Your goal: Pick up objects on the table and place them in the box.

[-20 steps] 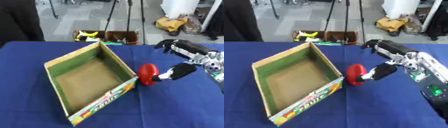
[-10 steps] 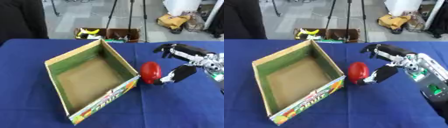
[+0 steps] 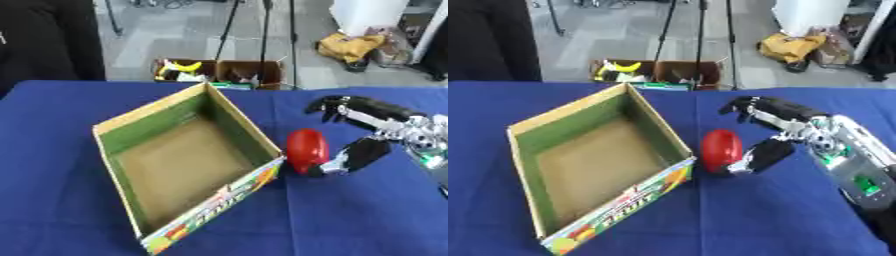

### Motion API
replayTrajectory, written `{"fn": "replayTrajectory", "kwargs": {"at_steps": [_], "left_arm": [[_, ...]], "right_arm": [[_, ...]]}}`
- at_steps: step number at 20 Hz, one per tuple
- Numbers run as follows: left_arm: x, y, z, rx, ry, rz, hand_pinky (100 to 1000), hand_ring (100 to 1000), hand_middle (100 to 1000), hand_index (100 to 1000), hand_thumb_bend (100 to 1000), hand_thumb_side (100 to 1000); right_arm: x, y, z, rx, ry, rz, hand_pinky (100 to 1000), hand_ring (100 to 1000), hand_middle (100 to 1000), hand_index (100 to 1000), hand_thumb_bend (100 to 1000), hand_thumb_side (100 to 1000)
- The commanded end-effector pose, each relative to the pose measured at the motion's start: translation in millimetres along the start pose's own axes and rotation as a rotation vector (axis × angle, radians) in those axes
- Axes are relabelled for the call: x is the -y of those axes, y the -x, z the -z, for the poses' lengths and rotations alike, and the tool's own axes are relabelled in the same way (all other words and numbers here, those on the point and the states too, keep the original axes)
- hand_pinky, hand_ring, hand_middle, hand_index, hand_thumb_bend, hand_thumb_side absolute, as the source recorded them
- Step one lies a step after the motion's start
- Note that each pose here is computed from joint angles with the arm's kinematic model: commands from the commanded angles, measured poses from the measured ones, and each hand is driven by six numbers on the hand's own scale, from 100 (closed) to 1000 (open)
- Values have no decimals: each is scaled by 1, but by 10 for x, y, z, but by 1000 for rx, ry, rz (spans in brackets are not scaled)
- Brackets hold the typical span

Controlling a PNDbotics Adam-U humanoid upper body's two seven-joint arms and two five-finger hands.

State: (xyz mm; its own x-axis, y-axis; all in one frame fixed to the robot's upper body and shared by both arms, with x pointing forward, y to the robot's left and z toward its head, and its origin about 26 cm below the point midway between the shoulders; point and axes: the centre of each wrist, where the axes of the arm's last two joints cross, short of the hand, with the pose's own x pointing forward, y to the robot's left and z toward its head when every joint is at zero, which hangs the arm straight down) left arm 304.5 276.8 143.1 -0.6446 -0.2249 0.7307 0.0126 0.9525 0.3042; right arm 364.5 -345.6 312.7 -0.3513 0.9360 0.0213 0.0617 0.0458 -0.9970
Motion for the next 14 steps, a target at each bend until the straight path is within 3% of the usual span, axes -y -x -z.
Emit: {"fn": "replayTrajectory", "kwargs": {"at_steps": [1, 8, 14], "left_arm": [[-57, -47, 35, 23, 9, 26, 298, 597, 630, 683, 100, 907], [-51, -40, 34, 26, 10, 25, 297, 597, 630, 683, 100, 906], [-48, -35, 31, 27, 8, 23, 297, 597, 630, 683, 100, 906]], "right_arm": [[140, 69, -67, -24, 17, -61, 759, 797, 914, 923, 759, 539], [102, 104, -54, -36, -3, -64, 756, 794, 911, 923, 757, 532], [79, 95, -31, -28, -20, -23, 704, 731, 848, 918, 740, 533]]}}
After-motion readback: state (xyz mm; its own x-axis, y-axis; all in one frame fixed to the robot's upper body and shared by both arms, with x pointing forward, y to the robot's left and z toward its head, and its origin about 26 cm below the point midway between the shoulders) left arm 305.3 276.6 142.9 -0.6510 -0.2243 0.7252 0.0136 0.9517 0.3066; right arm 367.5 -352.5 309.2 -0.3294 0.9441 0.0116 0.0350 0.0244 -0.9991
